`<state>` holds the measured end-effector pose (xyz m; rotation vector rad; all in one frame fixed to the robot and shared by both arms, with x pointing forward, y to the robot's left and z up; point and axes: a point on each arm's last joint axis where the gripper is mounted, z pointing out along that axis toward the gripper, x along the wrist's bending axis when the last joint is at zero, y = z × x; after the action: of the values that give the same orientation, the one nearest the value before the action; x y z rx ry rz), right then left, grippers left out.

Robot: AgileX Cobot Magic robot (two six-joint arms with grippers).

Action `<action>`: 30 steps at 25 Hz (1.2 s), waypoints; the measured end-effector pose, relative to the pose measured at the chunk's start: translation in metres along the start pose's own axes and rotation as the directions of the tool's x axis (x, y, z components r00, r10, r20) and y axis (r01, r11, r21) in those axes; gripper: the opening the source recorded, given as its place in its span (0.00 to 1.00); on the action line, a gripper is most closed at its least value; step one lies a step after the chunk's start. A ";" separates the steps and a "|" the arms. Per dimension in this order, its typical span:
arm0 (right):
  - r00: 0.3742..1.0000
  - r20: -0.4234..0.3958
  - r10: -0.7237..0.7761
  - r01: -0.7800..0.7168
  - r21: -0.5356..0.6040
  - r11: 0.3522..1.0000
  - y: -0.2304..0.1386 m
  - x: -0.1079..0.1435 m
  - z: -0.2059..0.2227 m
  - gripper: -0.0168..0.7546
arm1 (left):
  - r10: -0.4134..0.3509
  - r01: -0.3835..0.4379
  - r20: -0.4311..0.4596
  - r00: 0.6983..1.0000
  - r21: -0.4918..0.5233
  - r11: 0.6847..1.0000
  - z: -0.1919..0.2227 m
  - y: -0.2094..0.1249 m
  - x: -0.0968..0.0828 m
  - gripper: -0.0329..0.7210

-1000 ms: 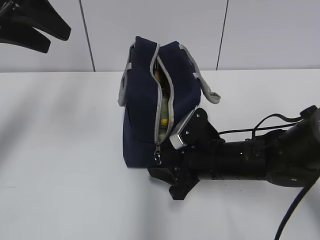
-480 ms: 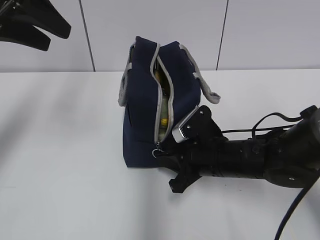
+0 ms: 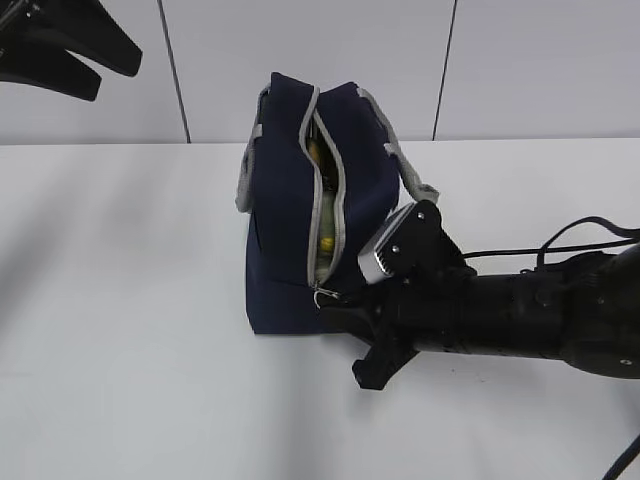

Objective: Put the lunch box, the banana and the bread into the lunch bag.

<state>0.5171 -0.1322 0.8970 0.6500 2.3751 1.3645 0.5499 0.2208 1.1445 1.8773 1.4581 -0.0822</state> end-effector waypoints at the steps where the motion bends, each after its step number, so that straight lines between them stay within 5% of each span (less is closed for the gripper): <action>1: 1.000 -0.004 -0.010 0.010 0.003 1.000 0.001 0.001 -0.002 0.00 | 0.000 0.000 0.000 1.000 0.000 1.000 0.000 0.000 0.000 0.61; 19: 0.999 -0.011 -0.051 0.052 0.082 0.995 0.007 0.004 -0.018 0.00 | 0.000 0.000 -0.001 1.000 -0.004 1.000 0.000 0.000 0.000 0.61; 30: 0.993 -0.087 -0.074 0.079 0.054 0.995 0.011 0.012 -0.020 0.00 | 0.000 0.000 -0.001 1.000 -0.004 1.000 0.000 0.000 0.000 0.61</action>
<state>0.5001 -0.1356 0.9161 0.5200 2.4875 1.3211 0.5503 0.2209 1.1446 1.8746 1.4580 -0.0785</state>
